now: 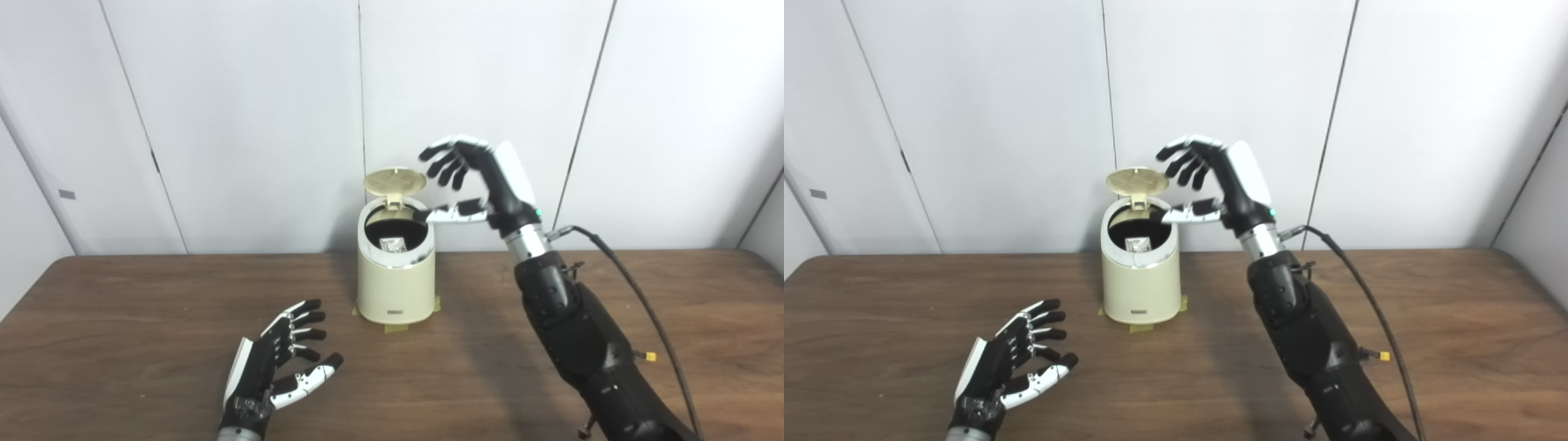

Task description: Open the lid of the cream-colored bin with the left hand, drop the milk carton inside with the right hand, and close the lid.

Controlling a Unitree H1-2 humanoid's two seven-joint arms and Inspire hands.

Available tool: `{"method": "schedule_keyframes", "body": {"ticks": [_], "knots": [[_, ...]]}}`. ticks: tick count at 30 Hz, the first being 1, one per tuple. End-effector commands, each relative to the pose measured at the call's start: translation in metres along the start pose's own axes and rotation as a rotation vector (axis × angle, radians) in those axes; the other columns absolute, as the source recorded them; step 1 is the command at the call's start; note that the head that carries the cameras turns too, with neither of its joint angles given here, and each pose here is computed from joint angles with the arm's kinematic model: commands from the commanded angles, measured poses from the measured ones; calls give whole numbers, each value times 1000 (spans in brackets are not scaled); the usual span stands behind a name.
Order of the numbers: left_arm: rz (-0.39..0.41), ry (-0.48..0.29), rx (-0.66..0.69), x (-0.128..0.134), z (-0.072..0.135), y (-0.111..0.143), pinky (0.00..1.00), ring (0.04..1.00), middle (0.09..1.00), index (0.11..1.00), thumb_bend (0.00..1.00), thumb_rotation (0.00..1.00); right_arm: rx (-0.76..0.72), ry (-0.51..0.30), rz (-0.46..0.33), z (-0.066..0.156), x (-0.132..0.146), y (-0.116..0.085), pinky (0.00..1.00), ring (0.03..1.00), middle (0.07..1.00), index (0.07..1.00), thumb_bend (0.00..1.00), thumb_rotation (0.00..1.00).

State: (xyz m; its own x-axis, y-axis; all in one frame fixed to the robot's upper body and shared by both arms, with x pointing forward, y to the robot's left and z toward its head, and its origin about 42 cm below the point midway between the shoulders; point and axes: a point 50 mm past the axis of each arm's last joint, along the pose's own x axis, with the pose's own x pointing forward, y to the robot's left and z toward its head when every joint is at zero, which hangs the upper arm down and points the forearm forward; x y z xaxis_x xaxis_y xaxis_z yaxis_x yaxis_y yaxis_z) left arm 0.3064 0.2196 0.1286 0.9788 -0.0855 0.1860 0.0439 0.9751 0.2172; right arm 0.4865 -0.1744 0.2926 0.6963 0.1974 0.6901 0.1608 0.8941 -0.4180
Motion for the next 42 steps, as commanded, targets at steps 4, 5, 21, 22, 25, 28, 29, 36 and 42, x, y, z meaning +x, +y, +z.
{"method": "schedule_keyframes", "body": {"ticks": [4,5,21,22,25,28,29,36,42], "knots": [[0,-21,26,2,0,4,559,700,778,811,601,34,147,-16,-108,5,-4,-27,214,278,386,563,833,144],[-1,-20,23,2,-1,4,561,702,780,812,601,28,166,4,-117,1,-11,-29,222,285,396,578,849,168],[-11,-34,19,5,-1,9,583,716,787,820,613,53,440,369,-1,-6,-154,-21,512,658,775,793,890,259],[-12,-35,13,5,-1,10,588,719,787,821,616,60,462,373,2,-6,-159,-18,514,666,784,799,871,251],[-12,-37,4,6,-1,12,604,726,788,821,627,73,490,387,-7,-5,-167,-13,532,693,800,812,841,250],[-9,-51,20,7,3,14,604,725,791,825,629,109,489,400,-12,-6,-170,-11,555,704,795,816,868,275],[-6,-60,25,9,6,15,601,723,792,825,631,112,489,400,-14,-6,-170,-11,554,703,793,815,871,274],[-68,-178,117,45,52,31,667,792,825,853,753,287,493,403,-14,-7,-169,-8,547,698,778,793,842,238],[-167,-262,259,104,112,46,709,864,894,910,862,357,497,406,-12,-5,-169,-3,529,687,779,789,843,227]]}}
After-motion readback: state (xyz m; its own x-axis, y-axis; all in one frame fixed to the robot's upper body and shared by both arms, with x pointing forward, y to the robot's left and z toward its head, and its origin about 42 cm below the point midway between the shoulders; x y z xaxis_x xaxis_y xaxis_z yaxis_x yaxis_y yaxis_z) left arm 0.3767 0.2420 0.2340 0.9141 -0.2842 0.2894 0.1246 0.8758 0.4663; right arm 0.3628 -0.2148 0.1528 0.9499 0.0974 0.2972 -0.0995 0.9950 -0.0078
